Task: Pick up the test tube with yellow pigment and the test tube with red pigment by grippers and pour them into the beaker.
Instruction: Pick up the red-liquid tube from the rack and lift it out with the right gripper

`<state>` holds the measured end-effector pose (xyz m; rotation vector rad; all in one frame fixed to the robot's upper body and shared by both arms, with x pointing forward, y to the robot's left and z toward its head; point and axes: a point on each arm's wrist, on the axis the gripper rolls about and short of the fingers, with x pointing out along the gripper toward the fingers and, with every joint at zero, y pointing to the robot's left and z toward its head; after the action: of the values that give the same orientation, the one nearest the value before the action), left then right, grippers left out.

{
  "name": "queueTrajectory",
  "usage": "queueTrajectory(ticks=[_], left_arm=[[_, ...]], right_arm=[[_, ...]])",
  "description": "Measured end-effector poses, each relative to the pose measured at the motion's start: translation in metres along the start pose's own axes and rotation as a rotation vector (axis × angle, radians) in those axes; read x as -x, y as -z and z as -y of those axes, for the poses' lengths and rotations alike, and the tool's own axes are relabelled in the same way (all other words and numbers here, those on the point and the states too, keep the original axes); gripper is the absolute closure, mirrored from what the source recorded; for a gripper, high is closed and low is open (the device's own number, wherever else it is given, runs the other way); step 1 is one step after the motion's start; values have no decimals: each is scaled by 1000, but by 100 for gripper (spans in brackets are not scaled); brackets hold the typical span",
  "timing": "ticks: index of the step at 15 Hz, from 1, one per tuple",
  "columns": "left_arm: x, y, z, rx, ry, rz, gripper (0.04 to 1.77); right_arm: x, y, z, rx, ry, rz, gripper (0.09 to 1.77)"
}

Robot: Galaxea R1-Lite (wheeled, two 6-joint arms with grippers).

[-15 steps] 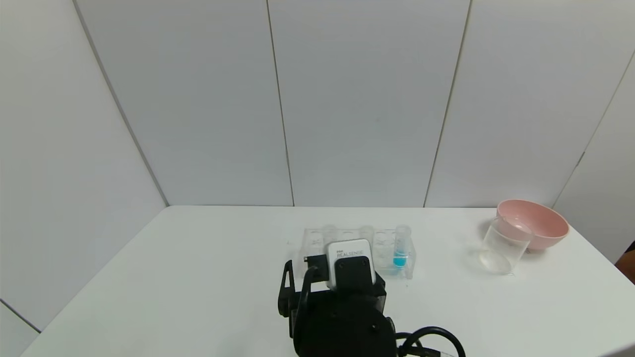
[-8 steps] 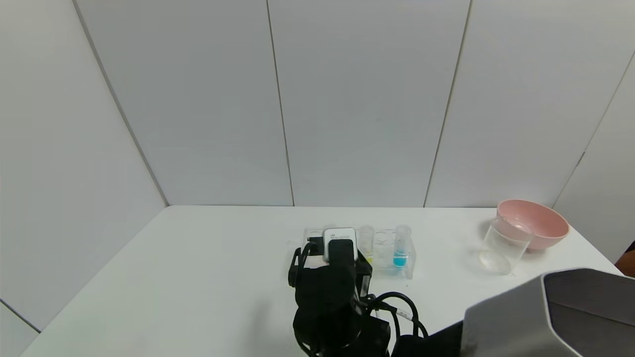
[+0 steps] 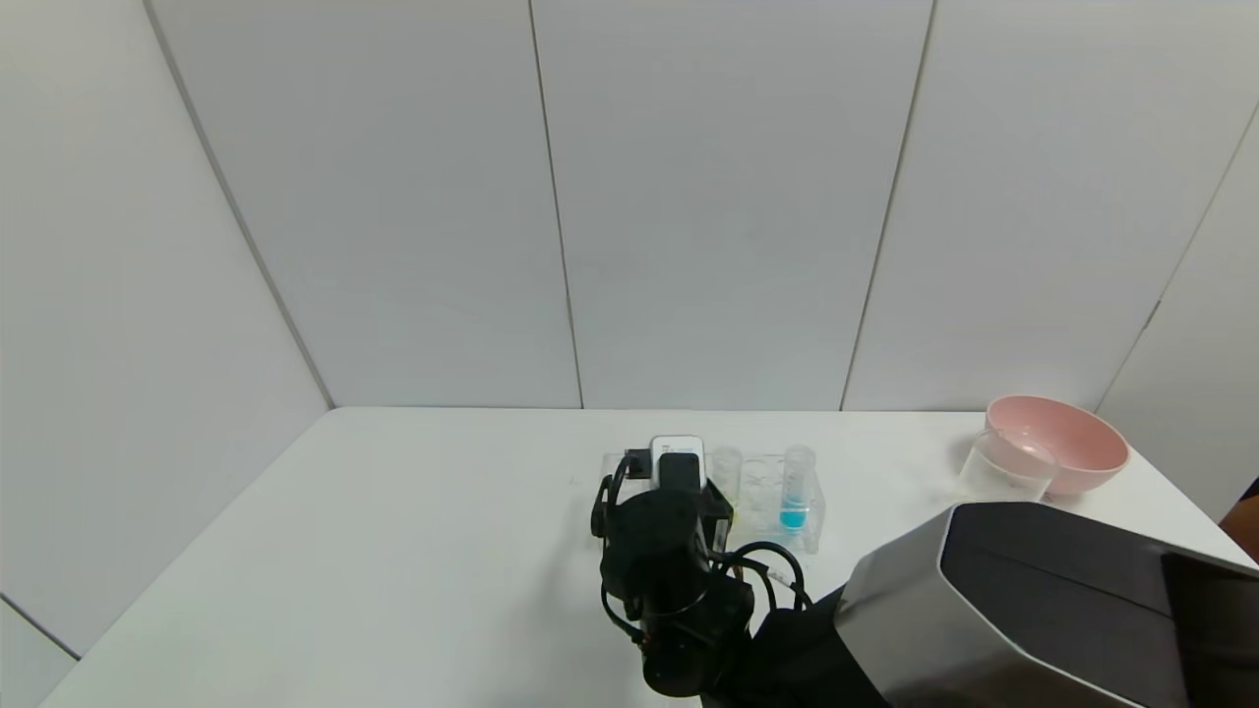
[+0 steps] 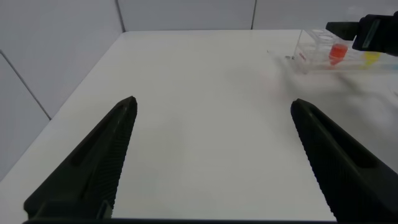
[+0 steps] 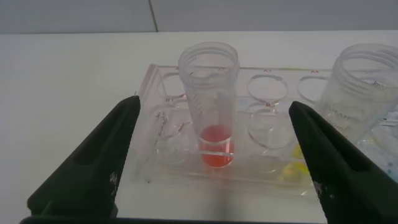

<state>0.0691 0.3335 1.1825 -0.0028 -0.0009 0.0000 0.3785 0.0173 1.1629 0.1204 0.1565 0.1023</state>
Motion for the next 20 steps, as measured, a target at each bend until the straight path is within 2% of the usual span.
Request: queueTrajectory(ticks=[2, 3, 5, 9, 10, 15, 20], left_arm=[[0, 0, 0, 0, 0, 0, 5], [0, 0, 0, 0, 0, 0, 5], [0, 0, 0, 0, 0, 0, 5], [0, 0, 0, 0, 0, 0, 5], [0, 0, 0, 0, 0, 0, 5], [0, 0, 0, 0, 0, 0, 5], [0, 0, 0, 0, 0, 0, 5]], right_arm=[[-6, 3, 1, 2, 8, -3, 17], [-9, 4, 2, 7, 12, -8, 39], [-11, 6, 3, 9, -4, -17, 70], [-13, 6, 3, 7, -8, -17, 115], [-14, 5, 3, 8, -9, -17, 136], [-15, -1, 5, -1, -5, -7, 136], [-6, -33, 6, -23, -35, 14, 136]])
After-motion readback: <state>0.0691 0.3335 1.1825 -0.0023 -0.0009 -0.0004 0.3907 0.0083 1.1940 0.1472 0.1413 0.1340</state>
